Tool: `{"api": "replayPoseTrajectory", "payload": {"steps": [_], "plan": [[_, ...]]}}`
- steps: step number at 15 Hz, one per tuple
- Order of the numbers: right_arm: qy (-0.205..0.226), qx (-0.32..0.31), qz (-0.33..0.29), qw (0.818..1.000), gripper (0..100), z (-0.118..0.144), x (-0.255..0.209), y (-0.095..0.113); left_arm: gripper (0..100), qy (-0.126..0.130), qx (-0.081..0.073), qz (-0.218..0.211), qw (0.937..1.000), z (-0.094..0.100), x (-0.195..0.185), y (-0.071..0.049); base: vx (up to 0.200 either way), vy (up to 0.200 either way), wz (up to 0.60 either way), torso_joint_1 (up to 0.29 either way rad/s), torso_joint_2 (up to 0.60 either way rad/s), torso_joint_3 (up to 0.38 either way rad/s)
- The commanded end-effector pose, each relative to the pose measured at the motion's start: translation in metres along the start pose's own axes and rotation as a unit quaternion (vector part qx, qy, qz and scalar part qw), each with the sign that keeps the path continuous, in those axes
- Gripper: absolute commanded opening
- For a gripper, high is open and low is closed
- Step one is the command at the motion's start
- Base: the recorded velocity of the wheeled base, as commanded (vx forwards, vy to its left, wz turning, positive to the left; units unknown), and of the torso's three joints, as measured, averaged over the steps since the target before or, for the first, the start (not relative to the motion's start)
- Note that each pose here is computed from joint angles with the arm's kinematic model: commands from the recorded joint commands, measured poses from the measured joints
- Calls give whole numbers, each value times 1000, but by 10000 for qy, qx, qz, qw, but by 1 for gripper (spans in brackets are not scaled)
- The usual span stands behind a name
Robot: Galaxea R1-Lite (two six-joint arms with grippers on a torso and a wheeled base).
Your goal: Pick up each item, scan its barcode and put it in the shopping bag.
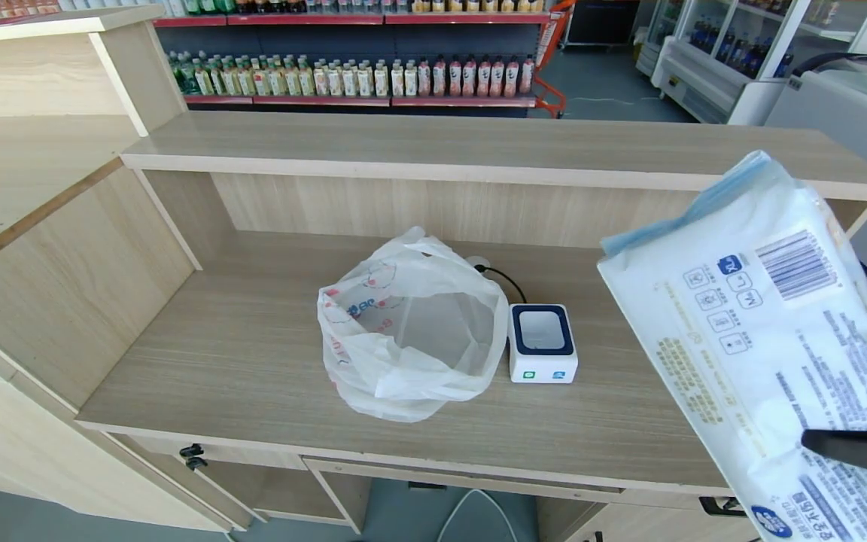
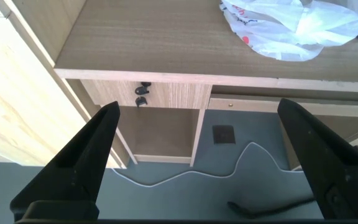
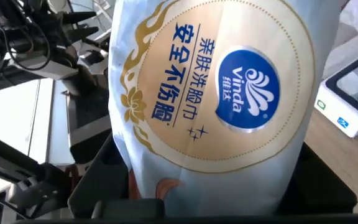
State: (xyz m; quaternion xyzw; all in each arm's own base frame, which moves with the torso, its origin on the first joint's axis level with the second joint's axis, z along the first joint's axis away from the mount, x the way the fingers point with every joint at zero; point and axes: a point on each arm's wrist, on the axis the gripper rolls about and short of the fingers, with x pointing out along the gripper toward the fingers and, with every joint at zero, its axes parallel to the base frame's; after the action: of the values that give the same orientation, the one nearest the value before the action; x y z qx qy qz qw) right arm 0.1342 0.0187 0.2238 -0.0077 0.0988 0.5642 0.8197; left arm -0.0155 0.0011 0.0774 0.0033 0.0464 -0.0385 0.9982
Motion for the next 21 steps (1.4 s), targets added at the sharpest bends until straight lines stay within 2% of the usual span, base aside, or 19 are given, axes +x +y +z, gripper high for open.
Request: {"api": "replayPoseTrajectory", "payload": {"steps": [1, 6, 15, 21], "plan": [[-43, -274, 454, 9986, 0, -1, 3, 23, 100, 3, -1, 2, 10000, 0, 0, 0, 0, 0, 0, 0, 0, 0], [-89, -531, 1192, 9914, 0, 14, 14, 37, 100, 3, -1, 2, 10000, 0, 0, 0, 0, 0, 0, 0, 0, 0], [-92, -533, 1289, 9902, 0, 12, 16, 39, 100, 3, -1, 2, 10000, 0, 0, 0, 0, 0, 0, 0, 0, 0], [-350, -908, 1409, 9852, 0, 21, 8, 48, 100, 3, -1, 2, 10000, 0, 0, 0, 0, 0, 0, 0, 0, 0]]}}
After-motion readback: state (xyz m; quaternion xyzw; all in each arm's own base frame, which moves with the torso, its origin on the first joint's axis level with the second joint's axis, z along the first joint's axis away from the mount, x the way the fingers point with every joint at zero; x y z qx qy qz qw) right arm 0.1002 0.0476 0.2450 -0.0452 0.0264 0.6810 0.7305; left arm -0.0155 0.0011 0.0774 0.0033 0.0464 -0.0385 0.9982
